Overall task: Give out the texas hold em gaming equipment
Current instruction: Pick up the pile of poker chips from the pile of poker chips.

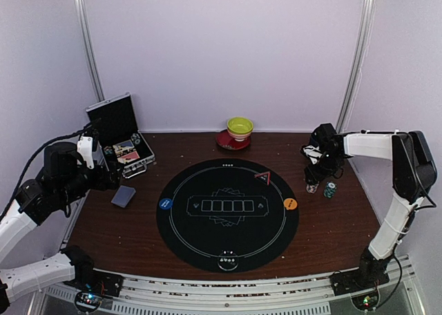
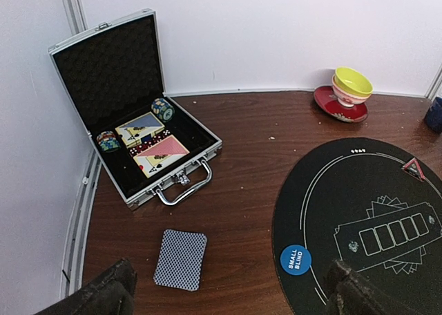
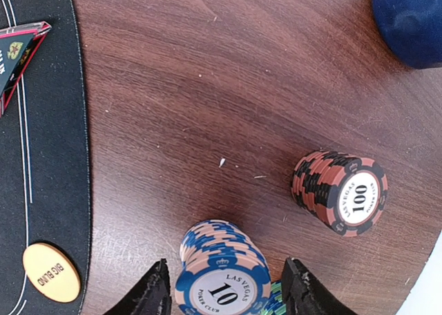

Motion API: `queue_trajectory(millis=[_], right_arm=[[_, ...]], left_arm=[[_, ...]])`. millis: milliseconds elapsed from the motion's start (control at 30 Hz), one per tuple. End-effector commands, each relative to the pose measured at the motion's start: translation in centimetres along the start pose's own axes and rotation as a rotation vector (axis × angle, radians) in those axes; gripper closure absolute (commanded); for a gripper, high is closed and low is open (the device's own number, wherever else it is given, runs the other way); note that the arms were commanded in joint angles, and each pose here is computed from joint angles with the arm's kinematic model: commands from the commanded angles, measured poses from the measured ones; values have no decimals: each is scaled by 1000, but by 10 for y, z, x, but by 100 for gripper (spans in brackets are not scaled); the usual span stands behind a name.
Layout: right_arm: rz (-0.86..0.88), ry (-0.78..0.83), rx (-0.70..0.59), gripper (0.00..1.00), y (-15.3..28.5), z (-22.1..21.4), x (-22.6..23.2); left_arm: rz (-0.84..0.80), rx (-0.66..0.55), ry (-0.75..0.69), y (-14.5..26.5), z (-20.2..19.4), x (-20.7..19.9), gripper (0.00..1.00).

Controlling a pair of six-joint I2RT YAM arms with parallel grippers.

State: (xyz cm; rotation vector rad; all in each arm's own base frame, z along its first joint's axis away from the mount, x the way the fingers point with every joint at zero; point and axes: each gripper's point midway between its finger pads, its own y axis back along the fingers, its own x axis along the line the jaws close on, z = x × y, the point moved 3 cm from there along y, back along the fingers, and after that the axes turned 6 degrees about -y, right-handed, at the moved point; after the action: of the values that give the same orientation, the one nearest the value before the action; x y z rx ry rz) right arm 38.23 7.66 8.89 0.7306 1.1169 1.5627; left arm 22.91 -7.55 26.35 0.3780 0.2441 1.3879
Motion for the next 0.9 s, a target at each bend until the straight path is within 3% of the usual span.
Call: queue_trajectory(millis=[0,867], right_arm=[[-14,-3,20,44,-2,-5,1],[-10,-10,-27,65,17,2,-1]], left_arm=[[-4,-39,8,-3,6,-1,2],[5,-38,7,-3,6,1,2]])
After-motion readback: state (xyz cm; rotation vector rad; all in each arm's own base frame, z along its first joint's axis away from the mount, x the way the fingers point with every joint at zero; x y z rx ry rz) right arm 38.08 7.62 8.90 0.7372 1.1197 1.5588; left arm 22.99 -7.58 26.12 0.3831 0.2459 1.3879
